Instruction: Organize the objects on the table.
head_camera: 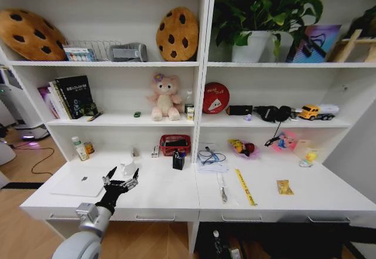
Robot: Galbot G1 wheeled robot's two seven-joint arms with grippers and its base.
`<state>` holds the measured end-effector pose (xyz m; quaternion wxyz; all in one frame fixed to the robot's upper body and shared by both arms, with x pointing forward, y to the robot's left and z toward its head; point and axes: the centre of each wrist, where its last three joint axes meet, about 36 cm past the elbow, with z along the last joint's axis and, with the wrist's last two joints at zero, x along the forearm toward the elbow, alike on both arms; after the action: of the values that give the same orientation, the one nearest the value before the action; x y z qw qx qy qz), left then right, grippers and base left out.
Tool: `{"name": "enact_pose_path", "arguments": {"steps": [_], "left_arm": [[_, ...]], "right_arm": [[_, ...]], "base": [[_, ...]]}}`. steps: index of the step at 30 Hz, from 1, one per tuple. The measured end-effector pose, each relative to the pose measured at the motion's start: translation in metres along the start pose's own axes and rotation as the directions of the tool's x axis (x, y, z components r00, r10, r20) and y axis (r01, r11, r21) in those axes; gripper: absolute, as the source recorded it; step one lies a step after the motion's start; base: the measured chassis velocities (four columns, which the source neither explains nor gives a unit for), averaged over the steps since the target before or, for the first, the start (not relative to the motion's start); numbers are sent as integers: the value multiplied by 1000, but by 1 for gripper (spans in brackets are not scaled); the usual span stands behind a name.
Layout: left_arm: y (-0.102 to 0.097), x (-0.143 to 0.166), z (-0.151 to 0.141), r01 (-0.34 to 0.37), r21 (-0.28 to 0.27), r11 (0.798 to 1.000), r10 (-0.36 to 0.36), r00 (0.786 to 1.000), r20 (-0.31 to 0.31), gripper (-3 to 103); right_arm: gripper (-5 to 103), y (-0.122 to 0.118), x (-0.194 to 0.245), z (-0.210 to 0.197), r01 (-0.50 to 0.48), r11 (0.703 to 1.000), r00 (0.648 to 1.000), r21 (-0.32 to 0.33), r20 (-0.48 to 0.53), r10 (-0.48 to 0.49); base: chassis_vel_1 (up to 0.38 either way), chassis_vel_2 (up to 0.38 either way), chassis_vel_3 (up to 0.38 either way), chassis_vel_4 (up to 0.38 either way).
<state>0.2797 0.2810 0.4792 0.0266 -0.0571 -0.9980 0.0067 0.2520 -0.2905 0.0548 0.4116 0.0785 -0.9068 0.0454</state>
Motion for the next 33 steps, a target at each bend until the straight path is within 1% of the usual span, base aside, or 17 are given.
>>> {"name": "enact_pose_path", "arguments": {"steps": [1, 2, 4, 5, 8, 11, 12, 15, 16, 19, 22, 24, 25, 26, 28, 29, 33], "left_arm": [[0, 0, 0, 0, 0, 1000, 0, 1000, 0, 100], [0, 0, 0, 0, 0, 1000, 0, 1000, 0, 100], [0, 0, 0, 0, 0, 1000, 0, 1000, 0, 100], [0, 0, 0, 0, 0, 1000, 0, 1000, 0, 100], [0, 0, 0, 0, 0, 1000, 0, 1000, 0, 100], [0, 0, 0, 0, 0, 1000, 0, 1000, 0, 100], [0, 0, 0, 0, 0, 1000, 0, 1000, 0, 100], [0, 0, 0, 0, 0, 1000, 0, 1000, 0, 100], [0, 0, 0, 0, 0, 1000, 0, 1000, 0, 100], [0, 0, 0, 0, 0, 1000, 0, 1000, 0, 100], [0, 0, 0, 0, 0, 1000, 0, 1000, 0, 100], [0, 0, 0, 0, 0, 1000, 0, 1000, 0, 100], [0, 0, 0, 0, 0, 1000, 0, 1000, 0, 100], [0, 0, 0, 0, 0, 1000, 0, 1000, 0, 100], [0, 0, 0, 0, 0, 1000, 0, 1000, 0, 100], [0, 0, 0, 0, 0, 1000, 0, 1000, 0, 100], [0, 0, 0, 0, 0, 1000, 0, 1000, 0, 100]], "right_arm": [[18, 0, 0, 0, -3, 1000, 1000, 1, 0, 3], [18, 0, 0, 0, -3, 1000, 1000, 1, 0, 3], [28, 1, 0, -1, -22, 1000, 1000, 1, 5, 22], [28, 1, 0, -1, -22, 1000, 1000, 1, 5, 22], [44, 0, 1, -5, -62, 998, 998, 0, 6, 62], [56, 0, 5, -6, -89, 996, 996, -7, 1, 89], [56, 0, 5, -6, -89, 996, 996, -7, 1, 89], [72, -2, 15, -5, -98, 995, 995, -1, -6, 98], [72, -2, 15, -5, -98, 995, 995, -1, -6, 98], [88, 4, 38, -9, -89, 996, 996, 16, -7, 89], [93, 7, 53, -14, -73, 997, 997, 31, -6, 73], [99, 17, 104, -36, -10, 999, 999, 51, -31, 11], [99, 17, 104, -36, -10, 999, 999, 51, -31, 11], [100, 21, 128, -38, 6, 999, 998, 52, -68, -3], [100, 33, 171, -47, -46, 997, 994, 56, -100, 52], [100, 33, 171, -47, -46, 997, 994, 56, -100, 52], [100, 47, 229, -77, -154, 988, 982, 10, -109, 154]], "base": [[0, 0, 0, 0], [0, 0, 0, 0], [0, 0, 0, 0], [0, 0, 0, 0], [0, 0, 0, 0], [0, 0, 0, 0], [0, 0, 0, 0], [0, 0, 0, 0], [0, 0, 0, 0], [0, 0, 0, 0], [0, 0, 0, 0], [0, 0, 0, 0], [0, 0, 0, 0], [0, 0, 0, 0], [0, 0, 0, 0], [0, 0, 0, 0], [0, 0, 0, 0]]}}
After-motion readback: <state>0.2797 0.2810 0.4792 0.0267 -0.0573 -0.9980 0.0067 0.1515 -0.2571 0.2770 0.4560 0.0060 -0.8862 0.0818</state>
